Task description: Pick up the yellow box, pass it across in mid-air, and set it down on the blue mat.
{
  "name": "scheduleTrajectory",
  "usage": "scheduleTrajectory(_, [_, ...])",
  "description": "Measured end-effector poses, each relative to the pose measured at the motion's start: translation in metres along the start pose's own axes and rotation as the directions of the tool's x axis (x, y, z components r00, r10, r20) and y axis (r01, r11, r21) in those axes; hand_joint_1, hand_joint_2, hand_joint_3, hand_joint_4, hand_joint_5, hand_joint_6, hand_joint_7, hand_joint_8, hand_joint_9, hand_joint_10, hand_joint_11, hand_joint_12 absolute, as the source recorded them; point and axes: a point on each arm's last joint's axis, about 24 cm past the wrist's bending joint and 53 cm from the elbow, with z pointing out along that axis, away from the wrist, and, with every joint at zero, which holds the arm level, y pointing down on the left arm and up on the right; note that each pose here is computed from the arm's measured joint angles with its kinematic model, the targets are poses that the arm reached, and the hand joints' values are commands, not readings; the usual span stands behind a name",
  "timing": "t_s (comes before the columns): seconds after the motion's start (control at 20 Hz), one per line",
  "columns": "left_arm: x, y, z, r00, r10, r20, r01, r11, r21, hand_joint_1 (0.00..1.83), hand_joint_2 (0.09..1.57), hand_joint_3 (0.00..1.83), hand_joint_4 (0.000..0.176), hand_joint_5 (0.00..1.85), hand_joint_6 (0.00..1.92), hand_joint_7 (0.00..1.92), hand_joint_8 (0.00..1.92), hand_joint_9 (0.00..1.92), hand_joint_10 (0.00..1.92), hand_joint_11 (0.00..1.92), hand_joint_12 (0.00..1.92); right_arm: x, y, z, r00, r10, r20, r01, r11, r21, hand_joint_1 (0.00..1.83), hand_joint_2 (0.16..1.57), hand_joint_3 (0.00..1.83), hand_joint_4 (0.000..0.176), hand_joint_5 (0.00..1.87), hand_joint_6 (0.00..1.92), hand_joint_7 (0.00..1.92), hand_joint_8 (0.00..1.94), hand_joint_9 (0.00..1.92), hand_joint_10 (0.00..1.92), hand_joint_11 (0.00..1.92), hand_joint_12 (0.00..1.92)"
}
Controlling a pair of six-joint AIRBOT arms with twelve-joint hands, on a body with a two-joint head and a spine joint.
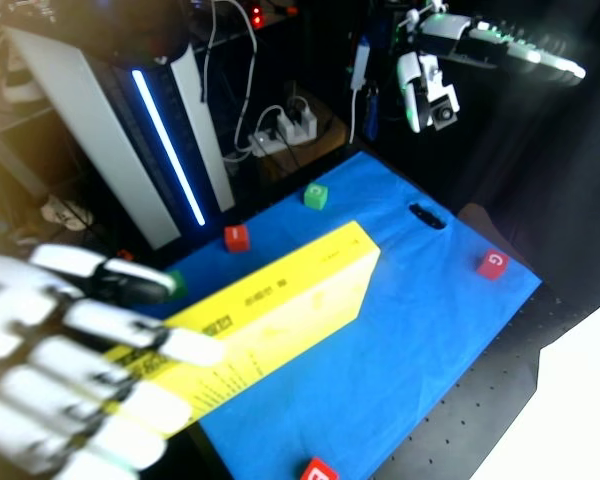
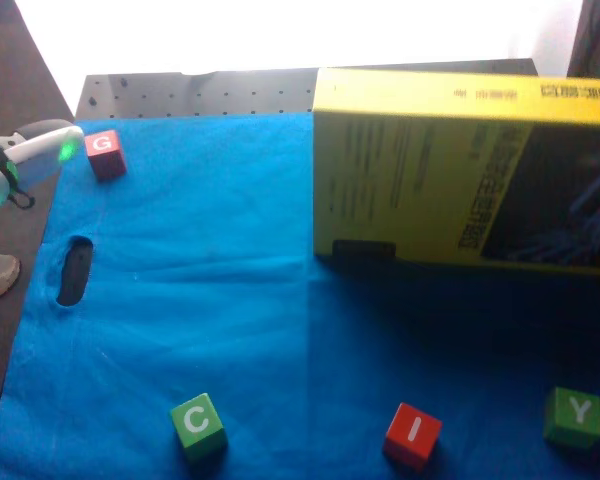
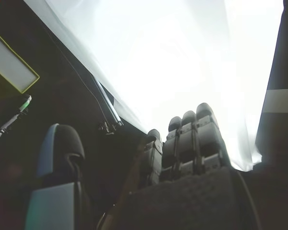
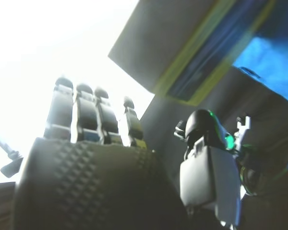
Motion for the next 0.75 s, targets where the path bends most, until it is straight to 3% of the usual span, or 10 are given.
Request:
scheduleTrajectory(0.05, [0.000,0.000,0.000,1.0000,0.000,0.000,0.000,1.0000,0.000,0.76,1.08,0.00,0.161,0.00,0.00,0.00,0.00,0.00,0.00,0.00,0.00,-0.002,0.004,-0.001,1.000,0.001,0.008,-0.001,1.000,-0.011,0.17,1.16,0.01,0.129,0.00,0.00,0.00,0.00,0.00,0.00,0.00,0.00])
scheduleTrajectory(0.1, [0.000,0.000,0.000,1.0000,-0.001,0.000,0.001,1.0000,0.000,0.75,1.10,0.01,0.160,0.00,0.00,0.00,0.00,0.00,0.00,0.00,0.00,-0.005,0.010,-0.002,1.000,-0.008,0.018,0.009,1.000,-0.030,0.18,1.15,0.00,0.129,0.00,0.00,0.00,0.00,0.00,0.00,0.00,0.00])
scheduleTrajectory(0.15, [0.000,0.001,0.000,1.0000,0.000,0.000,0.000,1.0000,-0.003,0.71,1.12,0.01,0.157,0.00,0.00,0.00,0.00,0.00,0.00,0.00,0.00,-0.010,0.016,-0.004,0.999,-0.008,0.036,0.010,0.999,-0.047,0.15,1.17,0.01,0.093,0.00,0.00,0.00,0.00,0.00,0.00,0.00,0.00])
scheduleTrajectory(0.2, [0.000,0.001,0.000,1.0000,-0.001,0.002,0.001,1.0000,-0.004,0.69,1.14,0.02,0.136,0.00,0.00,0.00,0.00,0.00,0.00,0.00,0.00,-0.016,0.021,-0.005,0.998,-0.003,0.064,0.007,0.998,-0.065,0.14,1.17,0.01,0.107,0.00,0.00,0.00,0.00,0.00,0.00,0.00,0.00])
scheduleTrajectory(0.25, [-0.001,0.001,0.000,1.0000,0.000,0.004,0.000,1.0000,-0.002,0.67,1.14,0.02,0.138,0.00,0.00,0.00,0.00,0.00,0.00,0.00,0.00,-0.023,0.027,-0.007,0.996,0.001,0.091,0.006,0.997,-0.083,0.12,1.20,0.02,0.087,0.00,0.00,0.00,0.00,0.00,0.00,0.00,0.00])
scheduleTrajectory(0.3, [-0.001,0.000,0.000,1.0000,0.000,0.006,0.000,1.0000,0.000,0.66,1.15,0.02,0.154,0.00,0.00,0.00,0.00,0.00,0.00,0.00,0.00,-0.030,0.033,-0.008,0.993,0.007,0.122,0.005,0.995,-0.103,0.12,1.22,0.02,0.071,0.00,0.00,0.00,0.00,0.00,0.00,0.00,0.00])
scheduleTrajectory(0.4, [-0.001,0.000,0.000,1.0000,0.000,0.006,0.000,1.0000,0.002,0.69,1.15,0.01,0.175,0.01,0.00,0.00,0.00,0.00,0.00,0.00,0.00,-0.041,0.041,-0.011,0.986,0.010,0.166,0.013,0.991,-0.134,0.15,1.25,0.02,0.072,0.00,0.00,0.00,0.00,0.00,0.00,0.00,0.00])
scheduleTrajectory(0.45, [-0.001,0.000,-0.001,1.0000,0.001,0.005,-0.001,1.0000,0.001,0.62,1.16,0.01,0.173,0.00,0.00,0.00,0.00,0.00,0.00,0.00,0.00,-0.045,0.043,-0.012,0.983,0.012,0.183,0.015,0.989,-0.144,0.16,1.29,0.01,0.058,0.00,0.00,0.00,0.00,0.00,0.00,0.00,0.00])
scheduleTrajectory(0.55, [-0.001,0.000,-0.001,1.0000,0.001,0.005,-0.001,1.0000,0.002,0.53,1.18,0.02,0.175,0.00,0.00,0.00,0.00,0.00,0.00,0.00,0.00,-0.047,0.046,-0.013,0.981,0.012,0.195,0.019,0.988,-0.155,0.21,1.29,0.00,0.082,0.00,0.00,0.00,0.00,0.00,0.00,0.00,0.00])
scheduleTrajectory(0.75, [-0.003,-0.005,-0.001,1.0000,0.005,0.007,-0.005,0.9997,0.024,0.47,1.18,0.01,0.176,0.00,0.00,0.00,0.00,0.00,0.00,0.00,0.00,-0.049,0.053,-0.015,0.978,0.009,0.206,0.029,0.983,-0.179,0.24,1.31,0.00,0.069,0.00,0.00,0.00,0.00,0.00,0.00,0.01,0.00])
